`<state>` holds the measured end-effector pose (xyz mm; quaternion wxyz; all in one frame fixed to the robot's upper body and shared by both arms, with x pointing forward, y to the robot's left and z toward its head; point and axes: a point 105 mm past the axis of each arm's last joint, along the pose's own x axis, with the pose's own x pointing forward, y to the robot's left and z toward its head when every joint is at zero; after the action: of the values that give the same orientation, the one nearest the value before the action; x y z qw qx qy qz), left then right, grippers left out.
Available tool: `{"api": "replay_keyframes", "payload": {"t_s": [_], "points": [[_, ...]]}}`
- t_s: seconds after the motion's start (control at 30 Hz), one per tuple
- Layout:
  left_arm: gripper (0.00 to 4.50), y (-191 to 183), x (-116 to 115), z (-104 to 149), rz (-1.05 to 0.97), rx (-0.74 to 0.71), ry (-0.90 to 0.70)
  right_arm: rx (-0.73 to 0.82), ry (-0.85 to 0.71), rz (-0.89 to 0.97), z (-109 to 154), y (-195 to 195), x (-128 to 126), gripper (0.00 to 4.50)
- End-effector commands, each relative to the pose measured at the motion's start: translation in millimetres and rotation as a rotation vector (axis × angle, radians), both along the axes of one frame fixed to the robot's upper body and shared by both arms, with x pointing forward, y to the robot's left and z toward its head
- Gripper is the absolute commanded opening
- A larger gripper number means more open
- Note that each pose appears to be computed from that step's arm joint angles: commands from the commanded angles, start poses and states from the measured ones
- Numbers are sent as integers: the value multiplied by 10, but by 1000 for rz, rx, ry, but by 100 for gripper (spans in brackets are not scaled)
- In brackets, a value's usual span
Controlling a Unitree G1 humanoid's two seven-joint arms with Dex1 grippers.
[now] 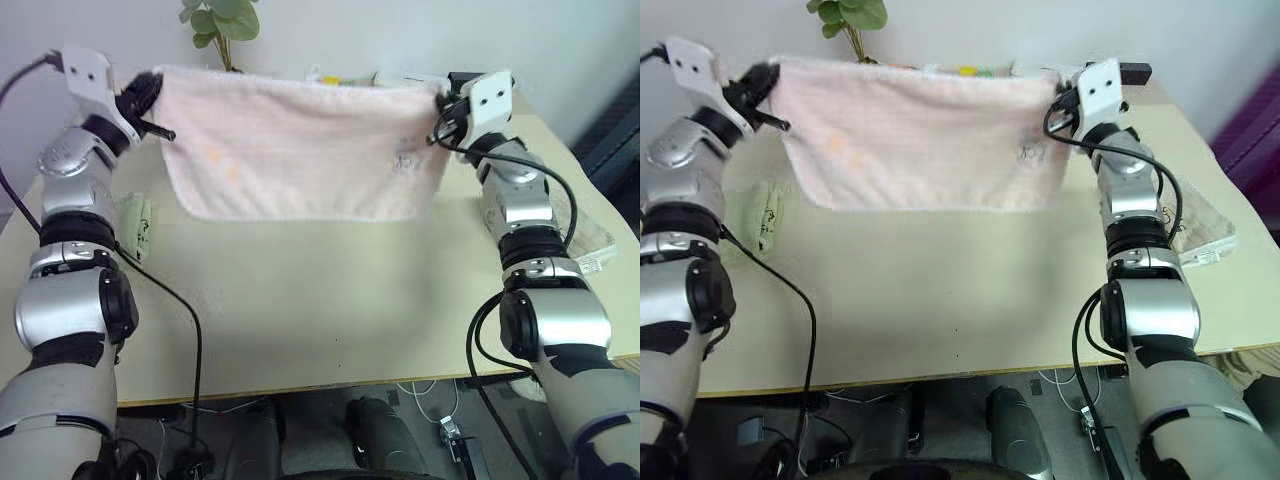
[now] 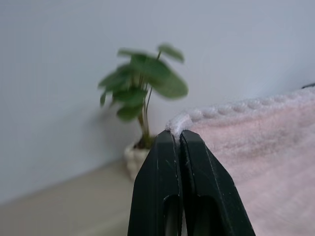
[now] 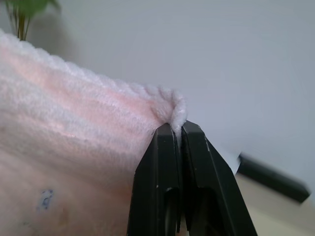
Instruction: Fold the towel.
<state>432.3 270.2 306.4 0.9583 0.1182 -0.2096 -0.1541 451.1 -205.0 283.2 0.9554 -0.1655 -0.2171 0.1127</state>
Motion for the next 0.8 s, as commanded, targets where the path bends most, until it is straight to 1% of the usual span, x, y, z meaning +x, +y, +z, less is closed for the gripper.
{"api": "replay_keyframes", "payload": {"t_s": [0.03,0.07,0.13,0.23,0.3,0.37,0.4,0.5,0.6,0.67,0.73,0.8], "points": [[0,162,-206,150,-74,5,-81,9,-179,62,327,-77,-264,3],[0,179,-245,120,-106,4,-80,9,-184,88,306,-57,-314,3],[0,212,-333,-40,-183,32,-35,-14,-183,132,170,-21,-460,3],[0,241,-477,-327,-285,74,34,-51,-119,143,-179,4,-650,3],[0,236,-573,-534,-345,106,88,-121,-64,136,-429,40,-760,3],[0,216,-685,-768,-412,117,154,-159,10,184,-670,98,-902,3],[0,191,-748,-861,-446,133,175,-188,33,207,-748,119,-967,3],[0,113,-936,-1013,-563,148,244,-261,81,264,-833,104,-1109,3],[0,107,-1059,-1049,-602,151,266,-329,113,305,-875,67,-1222,3],[0,91,-1130,-1046,-627,139,294,-355,134,316,-907,29,-1276,3],[0,92,-1242,-1080,-662,131,337,-345,141,341,-918,-9,-1346,3],[0,123,-1369,-1142,-691,110,392,-364,181,380,-1006,-29,-1432,3]]}}
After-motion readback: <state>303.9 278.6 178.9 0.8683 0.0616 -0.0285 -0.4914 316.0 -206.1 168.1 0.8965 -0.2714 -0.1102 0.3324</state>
